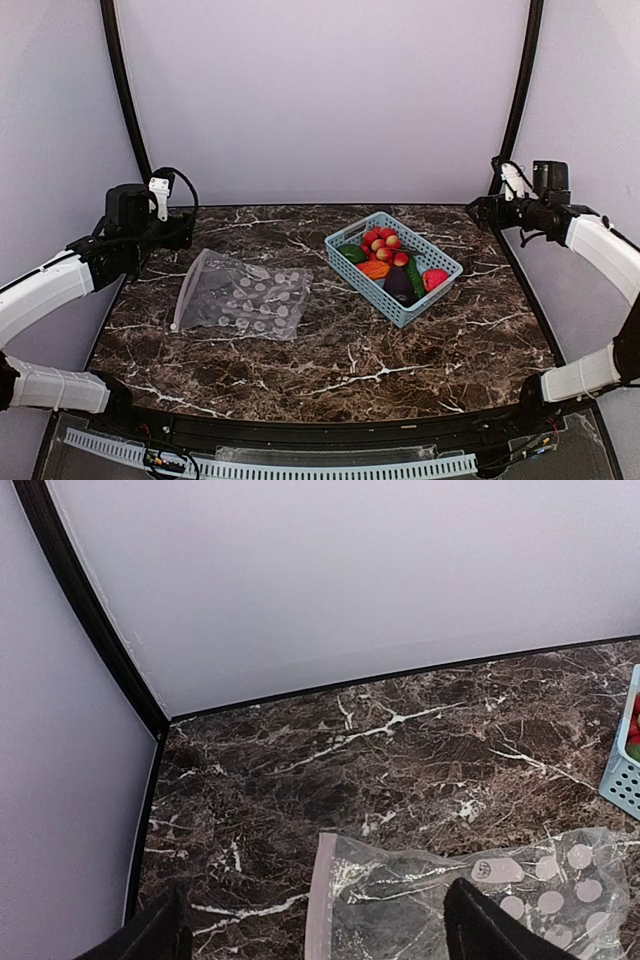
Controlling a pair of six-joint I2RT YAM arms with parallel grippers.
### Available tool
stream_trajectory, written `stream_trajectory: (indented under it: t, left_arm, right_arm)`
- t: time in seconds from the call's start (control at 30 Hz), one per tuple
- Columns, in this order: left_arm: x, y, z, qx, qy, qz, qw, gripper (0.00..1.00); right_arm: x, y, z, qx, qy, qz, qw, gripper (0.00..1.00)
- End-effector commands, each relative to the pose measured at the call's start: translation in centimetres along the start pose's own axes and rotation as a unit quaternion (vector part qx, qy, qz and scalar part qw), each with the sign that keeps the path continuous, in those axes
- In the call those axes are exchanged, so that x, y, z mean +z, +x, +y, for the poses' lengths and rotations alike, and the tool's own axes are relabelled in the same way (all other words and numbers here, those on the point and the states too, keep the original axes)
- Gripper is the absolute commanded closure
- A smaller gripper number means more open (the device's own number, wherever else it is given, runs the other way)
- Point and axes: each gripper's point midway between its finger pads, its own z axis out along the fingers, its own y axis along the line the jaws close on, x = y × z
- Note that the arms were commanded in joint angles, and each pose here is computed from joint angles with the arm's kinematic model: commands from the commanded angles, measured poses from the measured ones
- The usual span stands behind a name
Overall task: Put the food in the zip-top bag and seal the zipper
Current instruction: Adjust the bin at the center of the board.
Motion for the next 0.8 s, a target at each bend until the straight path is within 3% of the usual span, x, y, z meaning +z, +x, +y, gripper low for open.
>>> stream_trajectory:
  t: [0.0,0.23,0.4,0.53,0.6,0.63,0.77]
  left_arm:
    - [-0.3,0.7,-0.3,-0.012,0.033,-0.018,0.999,0.17]
    - [-0.1,3.0,-1.0,-0.004,0.060,-0.005,0.998,0.27]
    - [0.6,4.6,-1.6,-0.009,0.069,0.029,0.997,0.30]
    - [1.4,6.1,-3.6,-0.014,0.117,0.076,0.990,0.41]
    - [2.0,6.4,-3.9,-0.025,0.117,0.104,0.987,0.34]
    - [2.2,7.0,-3.8,-0.027,0.112,0.124,0.986,0.26]
    - [3.0,7.9,-4.1,-0.033,0.108,0.156,0.981,0.18]
  right_arm:
    - [-0.6,1.0,-0.3,-0.007,-0.003,-0.015,1.000,0.01]
    - [-0.4,2.8,3.0,-0.063,-0.087,0.009,0.994,0.04]
    - [-0.1,3.0,8.8,-0.130,-0.164,0.028,0.977,0.08]
    - [0.2,4.0,14.3,-0.169,-0.240,0.052,0.955,0.12]
    - [0.6,4.7,16.8,-0.187,-0.271,0.067,0.942,0.15]
    - [0.8,5.1,18.0,-0.195,-0.285,0.073,0.936,0.17]
    - [2.7,6.5,21.7,-0.209,-0.321,0.110,0.917,0.26]
